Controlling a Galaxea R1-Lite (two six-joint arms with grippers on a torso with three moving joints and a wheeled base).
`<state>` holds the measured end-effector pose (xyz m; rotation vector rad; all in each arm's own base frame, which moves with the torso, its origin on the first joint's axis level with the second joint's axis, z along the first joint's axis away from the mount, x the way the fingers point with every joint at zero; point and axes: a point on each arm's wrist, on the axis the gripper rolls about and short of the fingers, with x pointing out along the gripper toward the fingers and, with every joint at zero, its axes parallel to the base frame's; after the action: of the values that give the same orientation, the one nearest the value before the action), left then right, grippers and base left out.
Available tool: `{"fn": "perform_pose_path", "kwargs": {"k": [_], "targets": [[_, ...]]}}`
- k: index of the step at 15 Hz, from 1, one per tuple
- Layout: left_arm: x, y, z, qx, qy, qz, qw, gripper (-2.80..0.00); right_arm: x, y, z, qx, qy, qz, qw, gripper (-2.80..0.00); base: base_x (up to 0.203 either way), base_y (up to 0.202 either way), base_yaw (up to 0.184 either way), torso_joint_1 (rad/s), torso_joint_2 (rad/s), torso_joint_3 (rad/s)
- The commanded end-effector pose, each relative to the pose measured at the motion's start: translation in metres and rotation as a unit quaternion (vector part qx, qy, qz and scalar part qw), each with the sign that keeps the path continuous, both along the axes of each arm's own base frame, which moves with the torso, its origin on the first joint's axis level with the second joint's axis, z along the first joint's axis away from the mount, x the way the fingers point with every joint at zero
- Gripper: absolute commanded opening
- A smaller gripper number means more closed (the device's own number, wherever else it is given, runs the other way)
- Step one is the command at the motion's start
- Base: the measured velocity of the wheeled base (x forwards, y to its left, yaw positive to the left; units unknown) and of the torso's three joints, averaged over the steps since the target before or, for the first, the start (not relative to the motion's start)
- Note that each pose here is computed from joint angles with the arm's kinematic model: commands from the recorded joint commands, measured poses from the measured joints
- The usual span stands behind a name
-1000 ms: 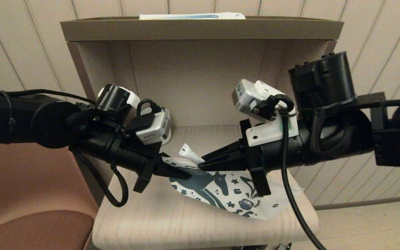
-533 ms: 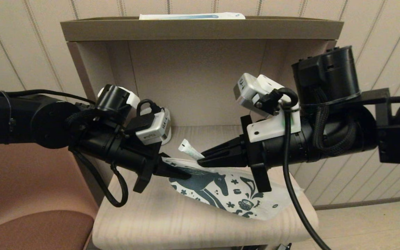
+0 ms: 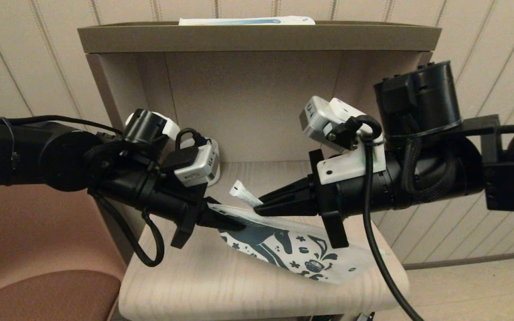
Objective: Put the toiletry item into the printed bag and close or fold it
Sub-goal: Place the toothpaste in the storage bag
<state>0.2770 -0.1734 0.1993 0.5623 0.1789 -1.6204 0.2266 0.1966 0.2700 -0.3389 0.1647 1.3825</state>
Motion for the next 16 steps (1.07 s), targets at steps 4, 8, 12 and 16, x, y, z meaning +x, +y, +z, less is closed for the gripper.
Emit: {"fn": "perform_pose_path", "kwargs": {"k": [4,8,12,16], "targets": [[0.000,0.000,-0.001,-0.001,0.000,-0.003,1.0000,-2.80,0.010,0.000,-0.010,-0.009,0.013,-0.007,1.000,-2.80,0.000,0.000,0.000,0.000,0.00,0.000],[0.000,0.001,-0.001,-0.001,0.001,-0.003,1.0000,-2.80,0.009,-0.001,-0.015,-0.015,0.018,-0.008,1.000,-2.80,0.000,0.000,0.000,0.000,0.00,0.000],[0.000,0.001,0.000,-0.002,-0.001,-0.003,1.0000,-2.80,0.007,-0.004,-0.023,-0.025,0.026,-0.011,0.999,-2.80,0.000,0.000,0.000,0.000,0.00,0.000],[0.000,0.002,-0.001,-0.001,0.001,-0.002,1.0000,-2.80,0.010,-0.013,-0.022,-0.024,0.026,-0.026,0.999,-2.80,0.000,0.000,0.000,0.000,0.00,0.000]]}}
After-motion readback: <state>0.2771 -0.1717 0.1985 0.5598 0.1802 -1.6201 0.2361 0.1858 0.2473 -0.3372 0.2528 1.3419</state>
